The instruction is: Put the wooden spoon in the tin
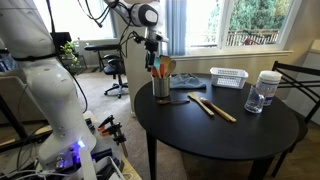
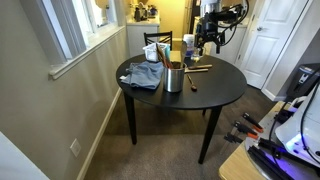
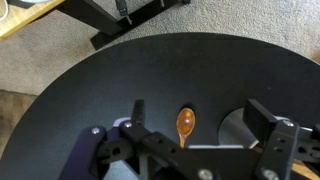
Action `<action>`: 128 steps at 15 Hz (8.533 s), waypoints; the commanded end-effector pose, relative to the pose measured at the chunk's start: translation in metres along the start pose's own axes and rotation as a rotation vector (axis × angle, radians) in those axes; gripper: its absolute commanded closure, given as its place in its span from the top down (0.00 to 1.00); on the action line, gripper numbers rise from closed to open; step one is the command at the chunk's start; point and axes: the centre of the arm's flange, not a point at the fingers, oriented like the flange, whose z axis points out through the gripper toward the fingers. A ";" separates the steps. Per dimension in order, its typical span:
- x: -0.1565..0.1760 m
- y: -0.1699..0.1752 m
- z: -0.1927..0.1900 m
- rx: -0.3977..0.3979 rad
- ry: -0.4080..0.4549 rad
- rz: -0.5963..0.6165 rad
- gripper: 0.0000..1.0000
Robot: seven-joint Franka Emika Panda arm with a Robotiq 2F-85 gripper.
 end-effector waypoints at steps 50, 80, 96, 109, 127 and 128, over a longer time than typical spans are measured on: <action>0.174 0.048 0.190 0.149 0.208 0.209 1.00; 0.174 -0.004 0.200 0.202 0.193 0.115 0.14; 0.120 0.034 0.100 0.259 0.250 0.141 0.06; 0.066 0.041 0.049 0.275 -0.064 0.082 0.06; 0.065 0.006 0.054 0.774 -0.301 0.274 0.06; 0.065 0.005 0.057 0.788 -0.301 0.284 0.06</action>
